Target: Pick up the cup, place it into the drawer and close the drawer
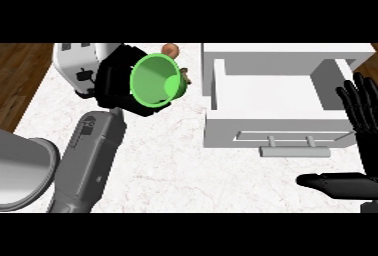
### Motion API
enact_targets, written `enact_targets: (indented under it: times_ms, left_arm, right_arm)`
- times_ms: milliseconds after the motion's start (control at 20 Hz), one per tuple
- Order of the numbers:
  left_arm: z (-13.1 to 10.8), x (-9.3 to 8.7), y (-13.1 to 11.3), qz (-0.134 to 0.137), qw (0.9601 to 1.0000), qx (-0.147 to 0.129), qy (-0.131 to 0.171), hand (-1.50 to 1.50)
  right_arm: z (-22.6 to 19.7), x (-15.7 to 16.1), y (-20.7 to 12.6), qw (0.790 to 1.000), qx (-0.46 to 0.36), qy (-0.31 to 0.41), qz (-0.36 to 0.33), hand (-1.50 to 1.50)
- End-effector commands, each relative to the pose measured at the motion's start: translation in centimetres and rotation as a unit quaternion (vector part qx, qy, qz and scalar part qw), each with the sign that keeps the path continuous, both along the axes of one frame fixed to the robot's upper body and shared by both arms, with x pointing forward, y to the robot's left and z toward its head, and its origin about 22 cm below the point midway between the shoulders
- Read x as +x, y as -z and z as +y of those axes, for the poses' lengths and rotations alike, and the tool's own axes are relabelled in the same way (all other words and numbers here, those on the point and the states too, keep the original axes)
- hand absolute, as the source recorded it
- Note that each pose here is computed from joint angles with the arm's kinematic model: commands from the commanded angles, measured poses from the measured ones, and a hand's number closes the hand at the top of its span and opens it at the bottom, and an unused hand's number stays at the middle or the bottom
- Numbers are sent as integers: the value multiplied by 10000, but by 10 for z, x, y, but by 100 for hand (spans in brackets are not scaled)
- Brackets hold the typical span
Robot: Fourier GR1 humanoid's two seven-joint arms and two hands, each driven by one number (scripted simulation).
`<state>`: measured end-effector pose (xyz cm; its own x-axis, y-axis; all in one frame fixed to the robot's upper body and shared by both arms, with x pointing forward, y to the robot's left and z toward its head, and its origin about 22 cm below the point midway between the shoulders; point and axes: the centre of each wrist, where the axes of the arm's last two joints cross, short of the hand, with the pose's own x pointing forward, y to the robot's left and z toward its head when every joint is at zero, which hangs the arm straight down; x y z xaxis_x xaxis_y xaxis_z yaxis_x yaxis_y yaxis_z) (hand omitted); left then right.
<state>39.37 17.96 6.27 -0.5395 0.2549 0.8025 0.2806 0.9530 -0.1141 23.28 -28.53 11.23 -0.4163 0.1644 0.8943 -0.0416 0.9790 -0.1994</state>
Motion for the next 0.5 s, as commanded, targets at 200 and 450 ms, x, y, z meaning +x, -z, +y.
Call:
enact_targets:
  times_ms: [200,450]
  left_arm:
    - [-78,17,-75,-16,9985,546,19,150]
    - [-105,26,-97,250,9975,656,-16,150]
  right_arm:
    - [0,3,-4,10000,23,13,12,-150]
    - [-13,5,0,10000,41,-72,-29,-150]
